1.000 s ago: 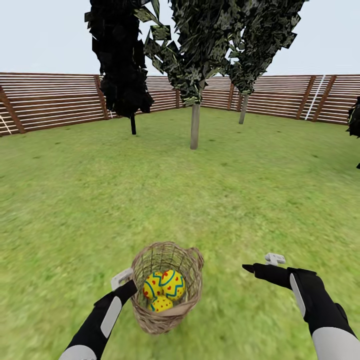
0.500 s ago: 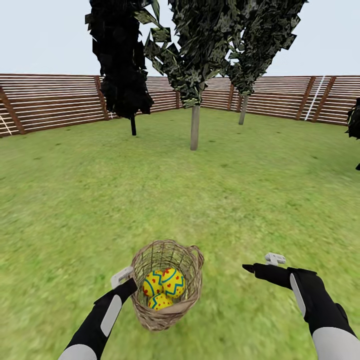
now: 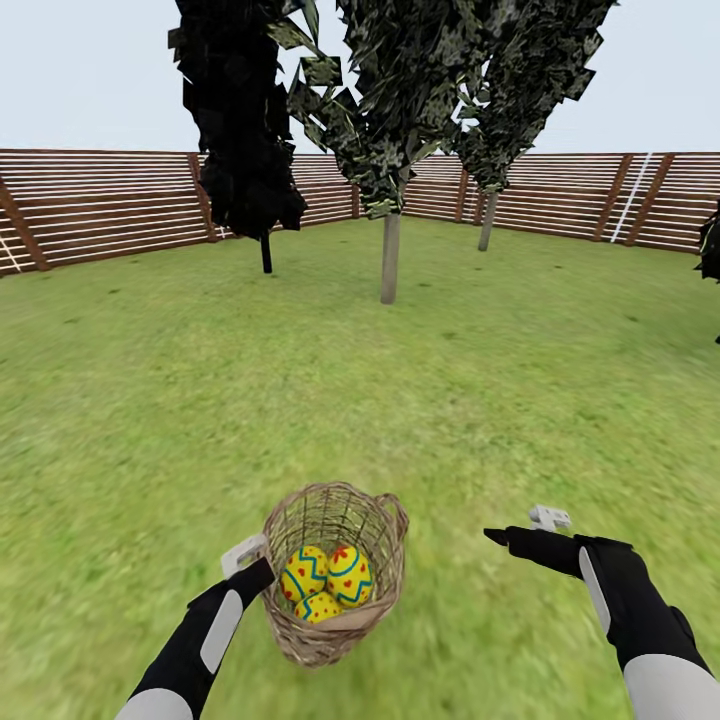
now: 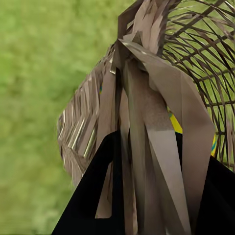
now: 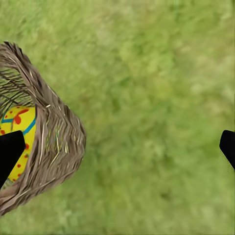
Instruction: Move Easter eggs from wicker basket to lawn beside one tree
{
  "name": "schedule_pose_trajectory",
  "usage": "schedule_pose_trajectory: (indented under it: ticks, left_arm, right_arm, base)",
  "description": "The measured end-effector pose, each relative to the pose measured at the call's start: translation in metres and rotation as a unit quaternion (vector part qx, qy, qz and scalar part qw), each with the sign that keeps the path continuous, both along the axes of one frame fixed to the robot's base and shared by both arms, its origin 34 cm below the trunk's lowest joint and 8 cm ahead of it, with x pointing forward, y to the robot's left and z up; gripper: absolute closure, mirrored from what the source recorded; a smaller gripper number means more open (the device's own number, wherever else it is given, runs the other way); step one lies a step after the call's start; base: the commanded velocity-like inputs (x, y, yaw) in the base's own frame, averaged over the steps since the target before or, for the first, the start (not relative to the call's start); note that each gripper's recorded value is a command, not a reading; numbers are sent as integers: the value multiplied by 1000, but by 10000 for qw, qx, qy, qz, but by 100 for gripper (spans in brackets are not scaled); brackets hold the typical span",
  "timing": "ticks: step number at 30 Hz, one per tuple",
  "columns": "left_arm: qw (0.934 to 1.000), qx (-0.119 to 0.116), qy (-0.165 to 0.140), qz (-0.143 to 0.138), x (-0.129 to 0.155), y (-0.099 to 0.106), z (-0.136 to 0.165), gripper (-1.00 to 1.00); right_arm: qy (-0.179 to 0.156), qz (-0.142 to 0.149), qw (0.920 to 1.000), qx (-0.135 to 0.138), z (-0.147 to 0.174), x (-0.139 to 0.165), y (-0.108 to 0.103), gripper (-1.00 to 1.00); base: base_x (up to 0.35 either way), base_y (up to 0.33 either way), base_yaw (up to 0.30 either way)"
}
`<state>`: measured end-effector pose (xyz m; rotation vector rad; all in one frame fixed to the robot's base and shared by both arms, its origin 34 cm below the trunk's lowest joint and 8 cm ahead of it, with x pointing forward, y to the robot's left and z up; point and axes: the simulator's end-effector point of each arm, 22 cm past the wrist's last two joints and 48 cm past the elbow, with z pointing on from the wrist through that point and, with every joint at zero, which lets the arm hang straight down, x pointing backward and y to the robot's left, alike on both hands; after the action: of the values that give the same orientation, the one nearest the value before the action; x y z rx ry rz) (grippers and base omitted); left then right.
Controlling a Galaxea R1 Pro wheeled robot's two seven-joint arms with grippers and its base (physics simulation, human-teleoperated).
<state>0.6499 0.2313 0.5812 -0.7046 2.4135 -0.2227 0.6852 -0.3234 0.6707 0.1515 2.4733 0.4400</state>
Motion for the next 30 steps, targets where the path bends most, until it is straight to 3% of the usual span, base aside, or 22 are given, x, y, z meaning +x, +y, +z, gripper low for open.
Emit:
schedule_pose_trajectory:
  ticks: [15, 18, 25, 30]
  left_arm:
    - [10000, -8, -31, 15, 2, 1, 2, 100]
    - [9994, -242, -128, 208, 8, 0, 9, 100]
    - [9993, -264, -109, 226, 7, 0, 20, 100]
    - [9994, -268, -87, 222, 6, -1, 27, 100]
  right_arm:
    - [-1, 2, 10000, 9, 0, 0, 1, -100]
    - [1, 0, 10000, 8, 1, 0, 1, -100]
    - [21, -15, 10000, -11, 12, 0, -2, -100]
    - [315, -34, 9995, 34, -1, -15, -2, -100]
  base:
    - [322, 0, 0]
    - [46, 0, 0]
    - [2, 0, 0]
    - [0, 0, 0]
